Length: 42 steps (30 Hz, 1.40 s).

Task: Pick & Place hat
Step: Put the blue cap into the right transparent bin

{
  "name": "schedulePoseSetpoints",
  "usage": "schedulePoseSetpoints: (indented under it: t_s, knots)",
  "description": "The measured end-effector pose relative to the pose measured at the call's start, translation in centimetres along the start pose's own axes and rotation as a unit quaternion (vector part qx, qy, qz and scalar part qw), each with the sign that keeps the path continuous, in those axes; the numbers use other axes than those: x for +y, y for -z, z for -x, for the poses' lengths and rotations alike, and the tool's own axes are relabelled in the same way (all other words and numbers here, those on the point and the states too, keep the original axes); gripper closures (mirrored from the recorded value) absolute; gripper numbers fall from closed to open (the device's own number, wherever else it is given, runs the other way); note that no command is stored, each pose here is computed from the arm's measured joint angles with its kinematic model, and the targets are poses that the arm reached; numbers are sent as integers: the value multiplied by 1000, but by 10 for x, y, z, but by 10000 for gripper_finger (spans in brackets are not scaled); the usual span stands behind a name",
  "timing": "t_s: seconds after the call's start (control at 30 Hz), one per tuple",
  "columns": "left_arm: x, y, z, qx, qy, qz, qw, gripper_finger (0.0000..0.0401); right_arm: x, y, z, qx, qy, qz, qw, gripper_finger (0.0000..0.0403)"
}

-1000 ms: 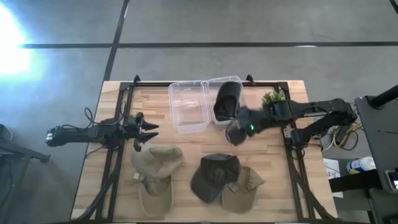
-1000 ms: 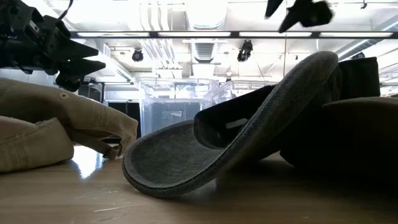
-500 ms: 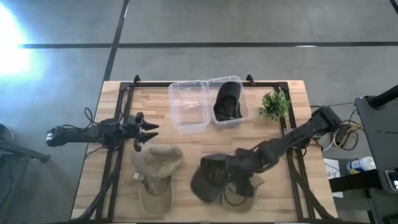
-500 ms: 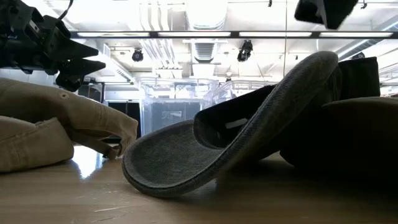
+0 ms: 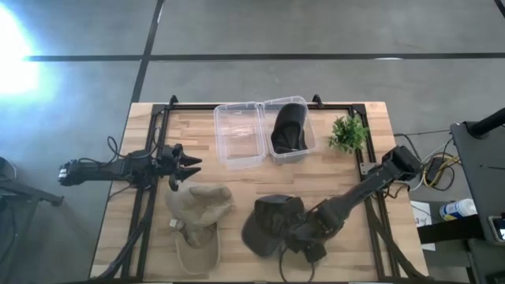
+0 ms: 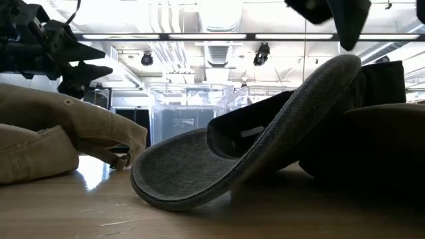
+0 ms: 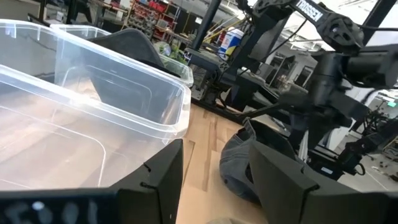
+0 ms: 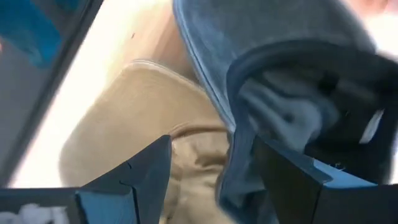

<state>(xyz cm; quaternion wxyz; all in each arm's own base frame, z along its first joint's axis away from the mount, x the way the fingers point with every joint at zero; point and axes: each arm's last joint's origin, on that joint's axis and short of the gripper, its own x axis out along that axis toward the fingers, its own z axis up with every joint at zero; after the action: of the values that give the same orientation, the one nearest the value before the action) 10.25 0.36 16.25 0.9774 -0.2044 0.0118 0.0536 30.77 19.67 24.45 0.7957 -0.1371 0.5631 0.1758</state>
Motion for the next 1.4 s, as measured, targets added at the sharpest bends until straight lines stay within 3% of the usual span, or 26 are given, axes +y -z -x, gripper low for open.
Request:
schedulePoseSetpoints:
  t_s: [0.17,0.53,0.67,0.77,0.87,1.2,1.4]
  knots:
    - [0,0,0,0,0,2,1000,224,-1,-3,-6,0,37,57,998,179]
    - [0,0,0,0,0,8,1000,224,9,-9,-16,-37,17,92,995,179]
    - [-1,-2,0,-13,7,89,996,224,10,-11,-22,-39,17,78,996,179]
    - [-1,-3,0,-15,10,179,984,224,10,-11,-23,-42,18,74,996,179]
    - [-1,-3,0,-14,11,233,972,224,9,-6,-28,-28,22,74,997,179]
    - [-1,-3,0,-14,11,245,969,224,-7,5,-49,-29,65,66,995,181]
    - [-1,-3,0,-15,12,246,969,224,-15,5,-52,-29,66,53,996,222]
